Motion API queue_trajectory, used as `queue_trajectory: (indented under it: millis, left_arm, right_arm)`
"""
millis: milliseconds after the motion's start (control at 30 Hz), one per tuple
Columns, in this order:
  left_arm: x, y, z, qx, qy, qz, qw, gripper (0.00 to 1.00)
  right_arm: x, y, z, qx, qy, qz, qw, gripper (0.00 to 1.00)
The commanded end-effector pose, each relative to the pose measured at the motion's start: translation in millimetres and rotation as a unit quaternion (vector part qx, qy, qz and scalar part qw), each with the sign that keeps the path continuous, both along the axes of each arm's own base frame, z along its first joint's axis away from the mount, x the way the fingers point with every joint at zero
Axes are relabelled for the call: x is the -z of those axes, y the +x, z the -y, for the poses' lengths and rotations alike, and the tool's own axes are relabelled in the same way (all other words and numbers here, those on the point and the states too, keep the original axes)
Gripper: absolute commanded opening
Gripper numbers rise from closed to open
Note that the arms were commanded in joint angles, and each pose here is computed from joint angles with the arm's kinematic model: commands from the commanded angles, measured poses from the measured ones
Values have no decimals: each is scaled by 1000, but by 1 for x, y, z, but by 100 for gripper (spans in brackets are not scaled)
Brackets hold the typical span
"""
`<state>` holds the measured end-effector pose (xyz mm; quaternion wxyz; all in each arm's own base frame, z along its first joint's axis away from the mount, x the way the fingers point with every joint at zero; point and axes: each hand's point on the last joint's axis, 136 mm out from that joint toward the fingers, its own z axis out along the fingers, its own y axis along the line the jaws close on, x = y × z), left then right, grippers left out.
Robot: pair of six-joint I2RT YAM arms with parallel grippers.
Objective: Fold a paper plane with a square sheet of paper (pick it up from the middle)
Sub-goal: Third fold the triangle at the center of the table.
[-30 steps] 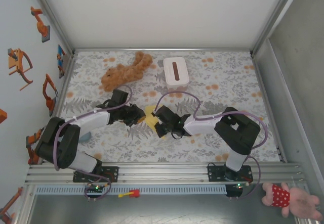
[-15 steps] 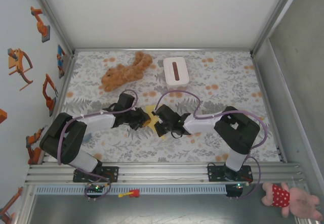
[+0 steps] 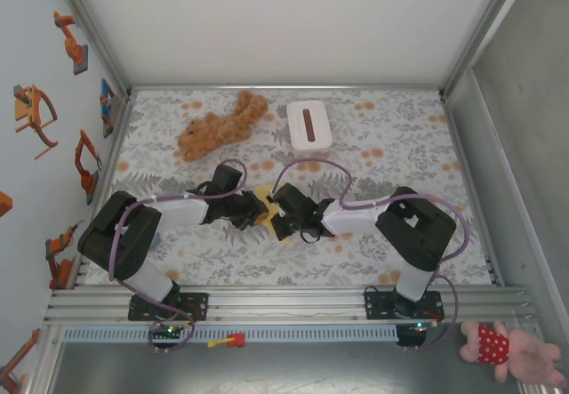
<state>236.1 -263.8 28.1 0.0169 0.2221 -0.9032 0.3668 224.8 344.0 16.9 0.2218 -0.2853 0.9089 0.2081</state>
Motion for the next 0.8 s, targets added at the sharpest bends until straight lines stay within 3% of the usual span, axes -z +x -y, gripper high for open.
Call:
queue_trajectory:
  millis: [0, 767]
  left_arm:
    - [2, 0, 4, 6, 2, -4, 1000, 13]
    - [11, -4, 3, 23, 15, -13, 1000, 13]
  right_arm:
    - [24, -7, 17, 14, -42, -33, 998, 0]
    - [28, -8, 20, 19, -46, -39, 998, 0]
